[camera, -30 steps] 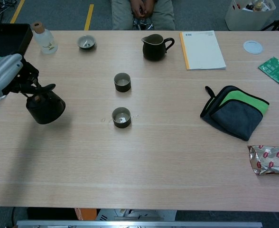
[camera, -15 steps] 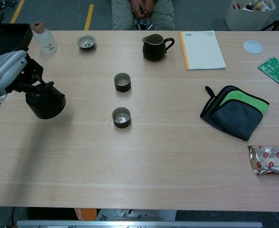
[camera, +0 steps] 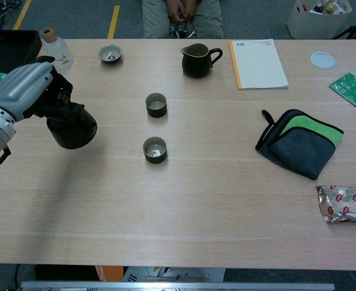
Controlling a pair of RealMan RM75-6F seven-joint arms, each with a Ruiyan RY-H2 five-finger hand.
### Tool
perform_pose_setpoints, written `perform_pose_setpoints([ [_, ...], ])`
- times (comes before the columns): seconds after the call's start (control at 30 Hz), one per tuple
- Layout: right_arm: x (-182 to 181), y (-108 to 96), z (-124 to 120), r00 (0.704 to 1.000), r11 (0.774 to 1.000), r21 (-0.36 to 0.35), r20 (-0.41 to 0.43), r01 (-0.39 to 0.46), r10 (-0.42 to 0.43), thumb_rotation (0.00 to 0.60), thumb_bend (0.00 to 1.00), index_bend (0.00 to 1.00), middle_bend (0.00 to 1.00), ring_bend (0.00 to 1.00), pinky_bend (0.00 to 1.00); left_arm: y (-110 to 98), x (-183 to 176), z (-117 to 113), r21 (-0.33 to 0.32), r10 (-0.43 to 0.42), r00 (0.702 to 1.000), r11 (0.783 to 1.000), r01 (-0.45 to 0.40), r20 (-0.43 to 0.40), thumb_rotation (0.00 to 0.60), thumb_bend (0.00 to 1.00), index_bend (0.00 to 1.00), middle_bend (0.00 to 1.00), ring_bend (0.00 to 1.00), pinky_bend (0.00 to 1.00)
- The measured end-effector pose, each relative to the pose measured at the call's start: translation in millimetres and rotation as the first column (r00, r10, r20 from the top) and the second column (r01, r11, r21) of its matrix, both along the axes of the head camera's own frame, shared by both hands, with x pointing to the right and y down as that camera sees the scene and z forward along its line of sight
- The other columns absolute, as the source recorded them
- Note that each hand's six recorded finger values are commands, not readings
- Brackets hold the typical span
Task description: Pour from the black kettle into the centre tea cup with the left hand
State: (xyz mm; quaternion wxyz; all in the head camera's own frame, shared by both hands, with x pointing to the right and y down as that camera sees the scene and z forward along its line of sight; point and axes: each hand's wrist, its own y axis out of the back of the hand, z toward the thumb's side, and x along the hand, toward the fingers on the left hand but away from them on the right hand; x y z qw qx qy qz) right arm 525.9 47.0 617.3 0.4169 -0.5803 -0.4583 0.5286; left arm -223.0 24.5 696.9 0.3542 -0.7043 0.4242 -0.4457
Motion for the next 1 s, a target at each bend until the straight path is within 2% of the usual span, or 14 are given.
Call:
perform_pose_setpoints([
  [0.07,1.1,0.8,0.1,1.000,1.000,0.000,0.000,-0.001,0.001,0.600,0.06,0.09,0.22,0.11,0.20,0.2,4.4,-1.0,0.002,0.007,1.000,1.000,-0.007,-0.005,0.545,0.32,0.90,1.00,0.81,0.00],
  [0.2,2.9,2.3,0.7,1.000,1.000,-0.002,0.001,-0.005,0.005,0.600,0.06,0.09,0.22,0.11,0.20,0.6,11.6,-1.9,0.009,0.022,1.000,1.000,-0.022,-0.004,0.585,0.32,0.90,1.00,0.81,0.00],
  [0.5,4.2,3.7,2.6,1.000,1.000,-0.009,0.003,-0.001,0.001,0.600,0.06,0.09,0.22,0.11,0.20,0.4,28.8,0.5,0.014,0.049,0.999,0.999,-0.049,0.000,0.589,0.32,0.90,1.00,0.81,0.00],
  [1.0,-14.8,3.5,7.2,0.997,0.997,-0.026,0.003,0.072,-0.072,0.600,0.06,0.09,0.22,0.11,0.20,0.2,62.2,10.9,0.013,0.120,0.993,0.993,-0.120,0.015,0.591,0.32,0.89,1.00,0.81,0.00],
])
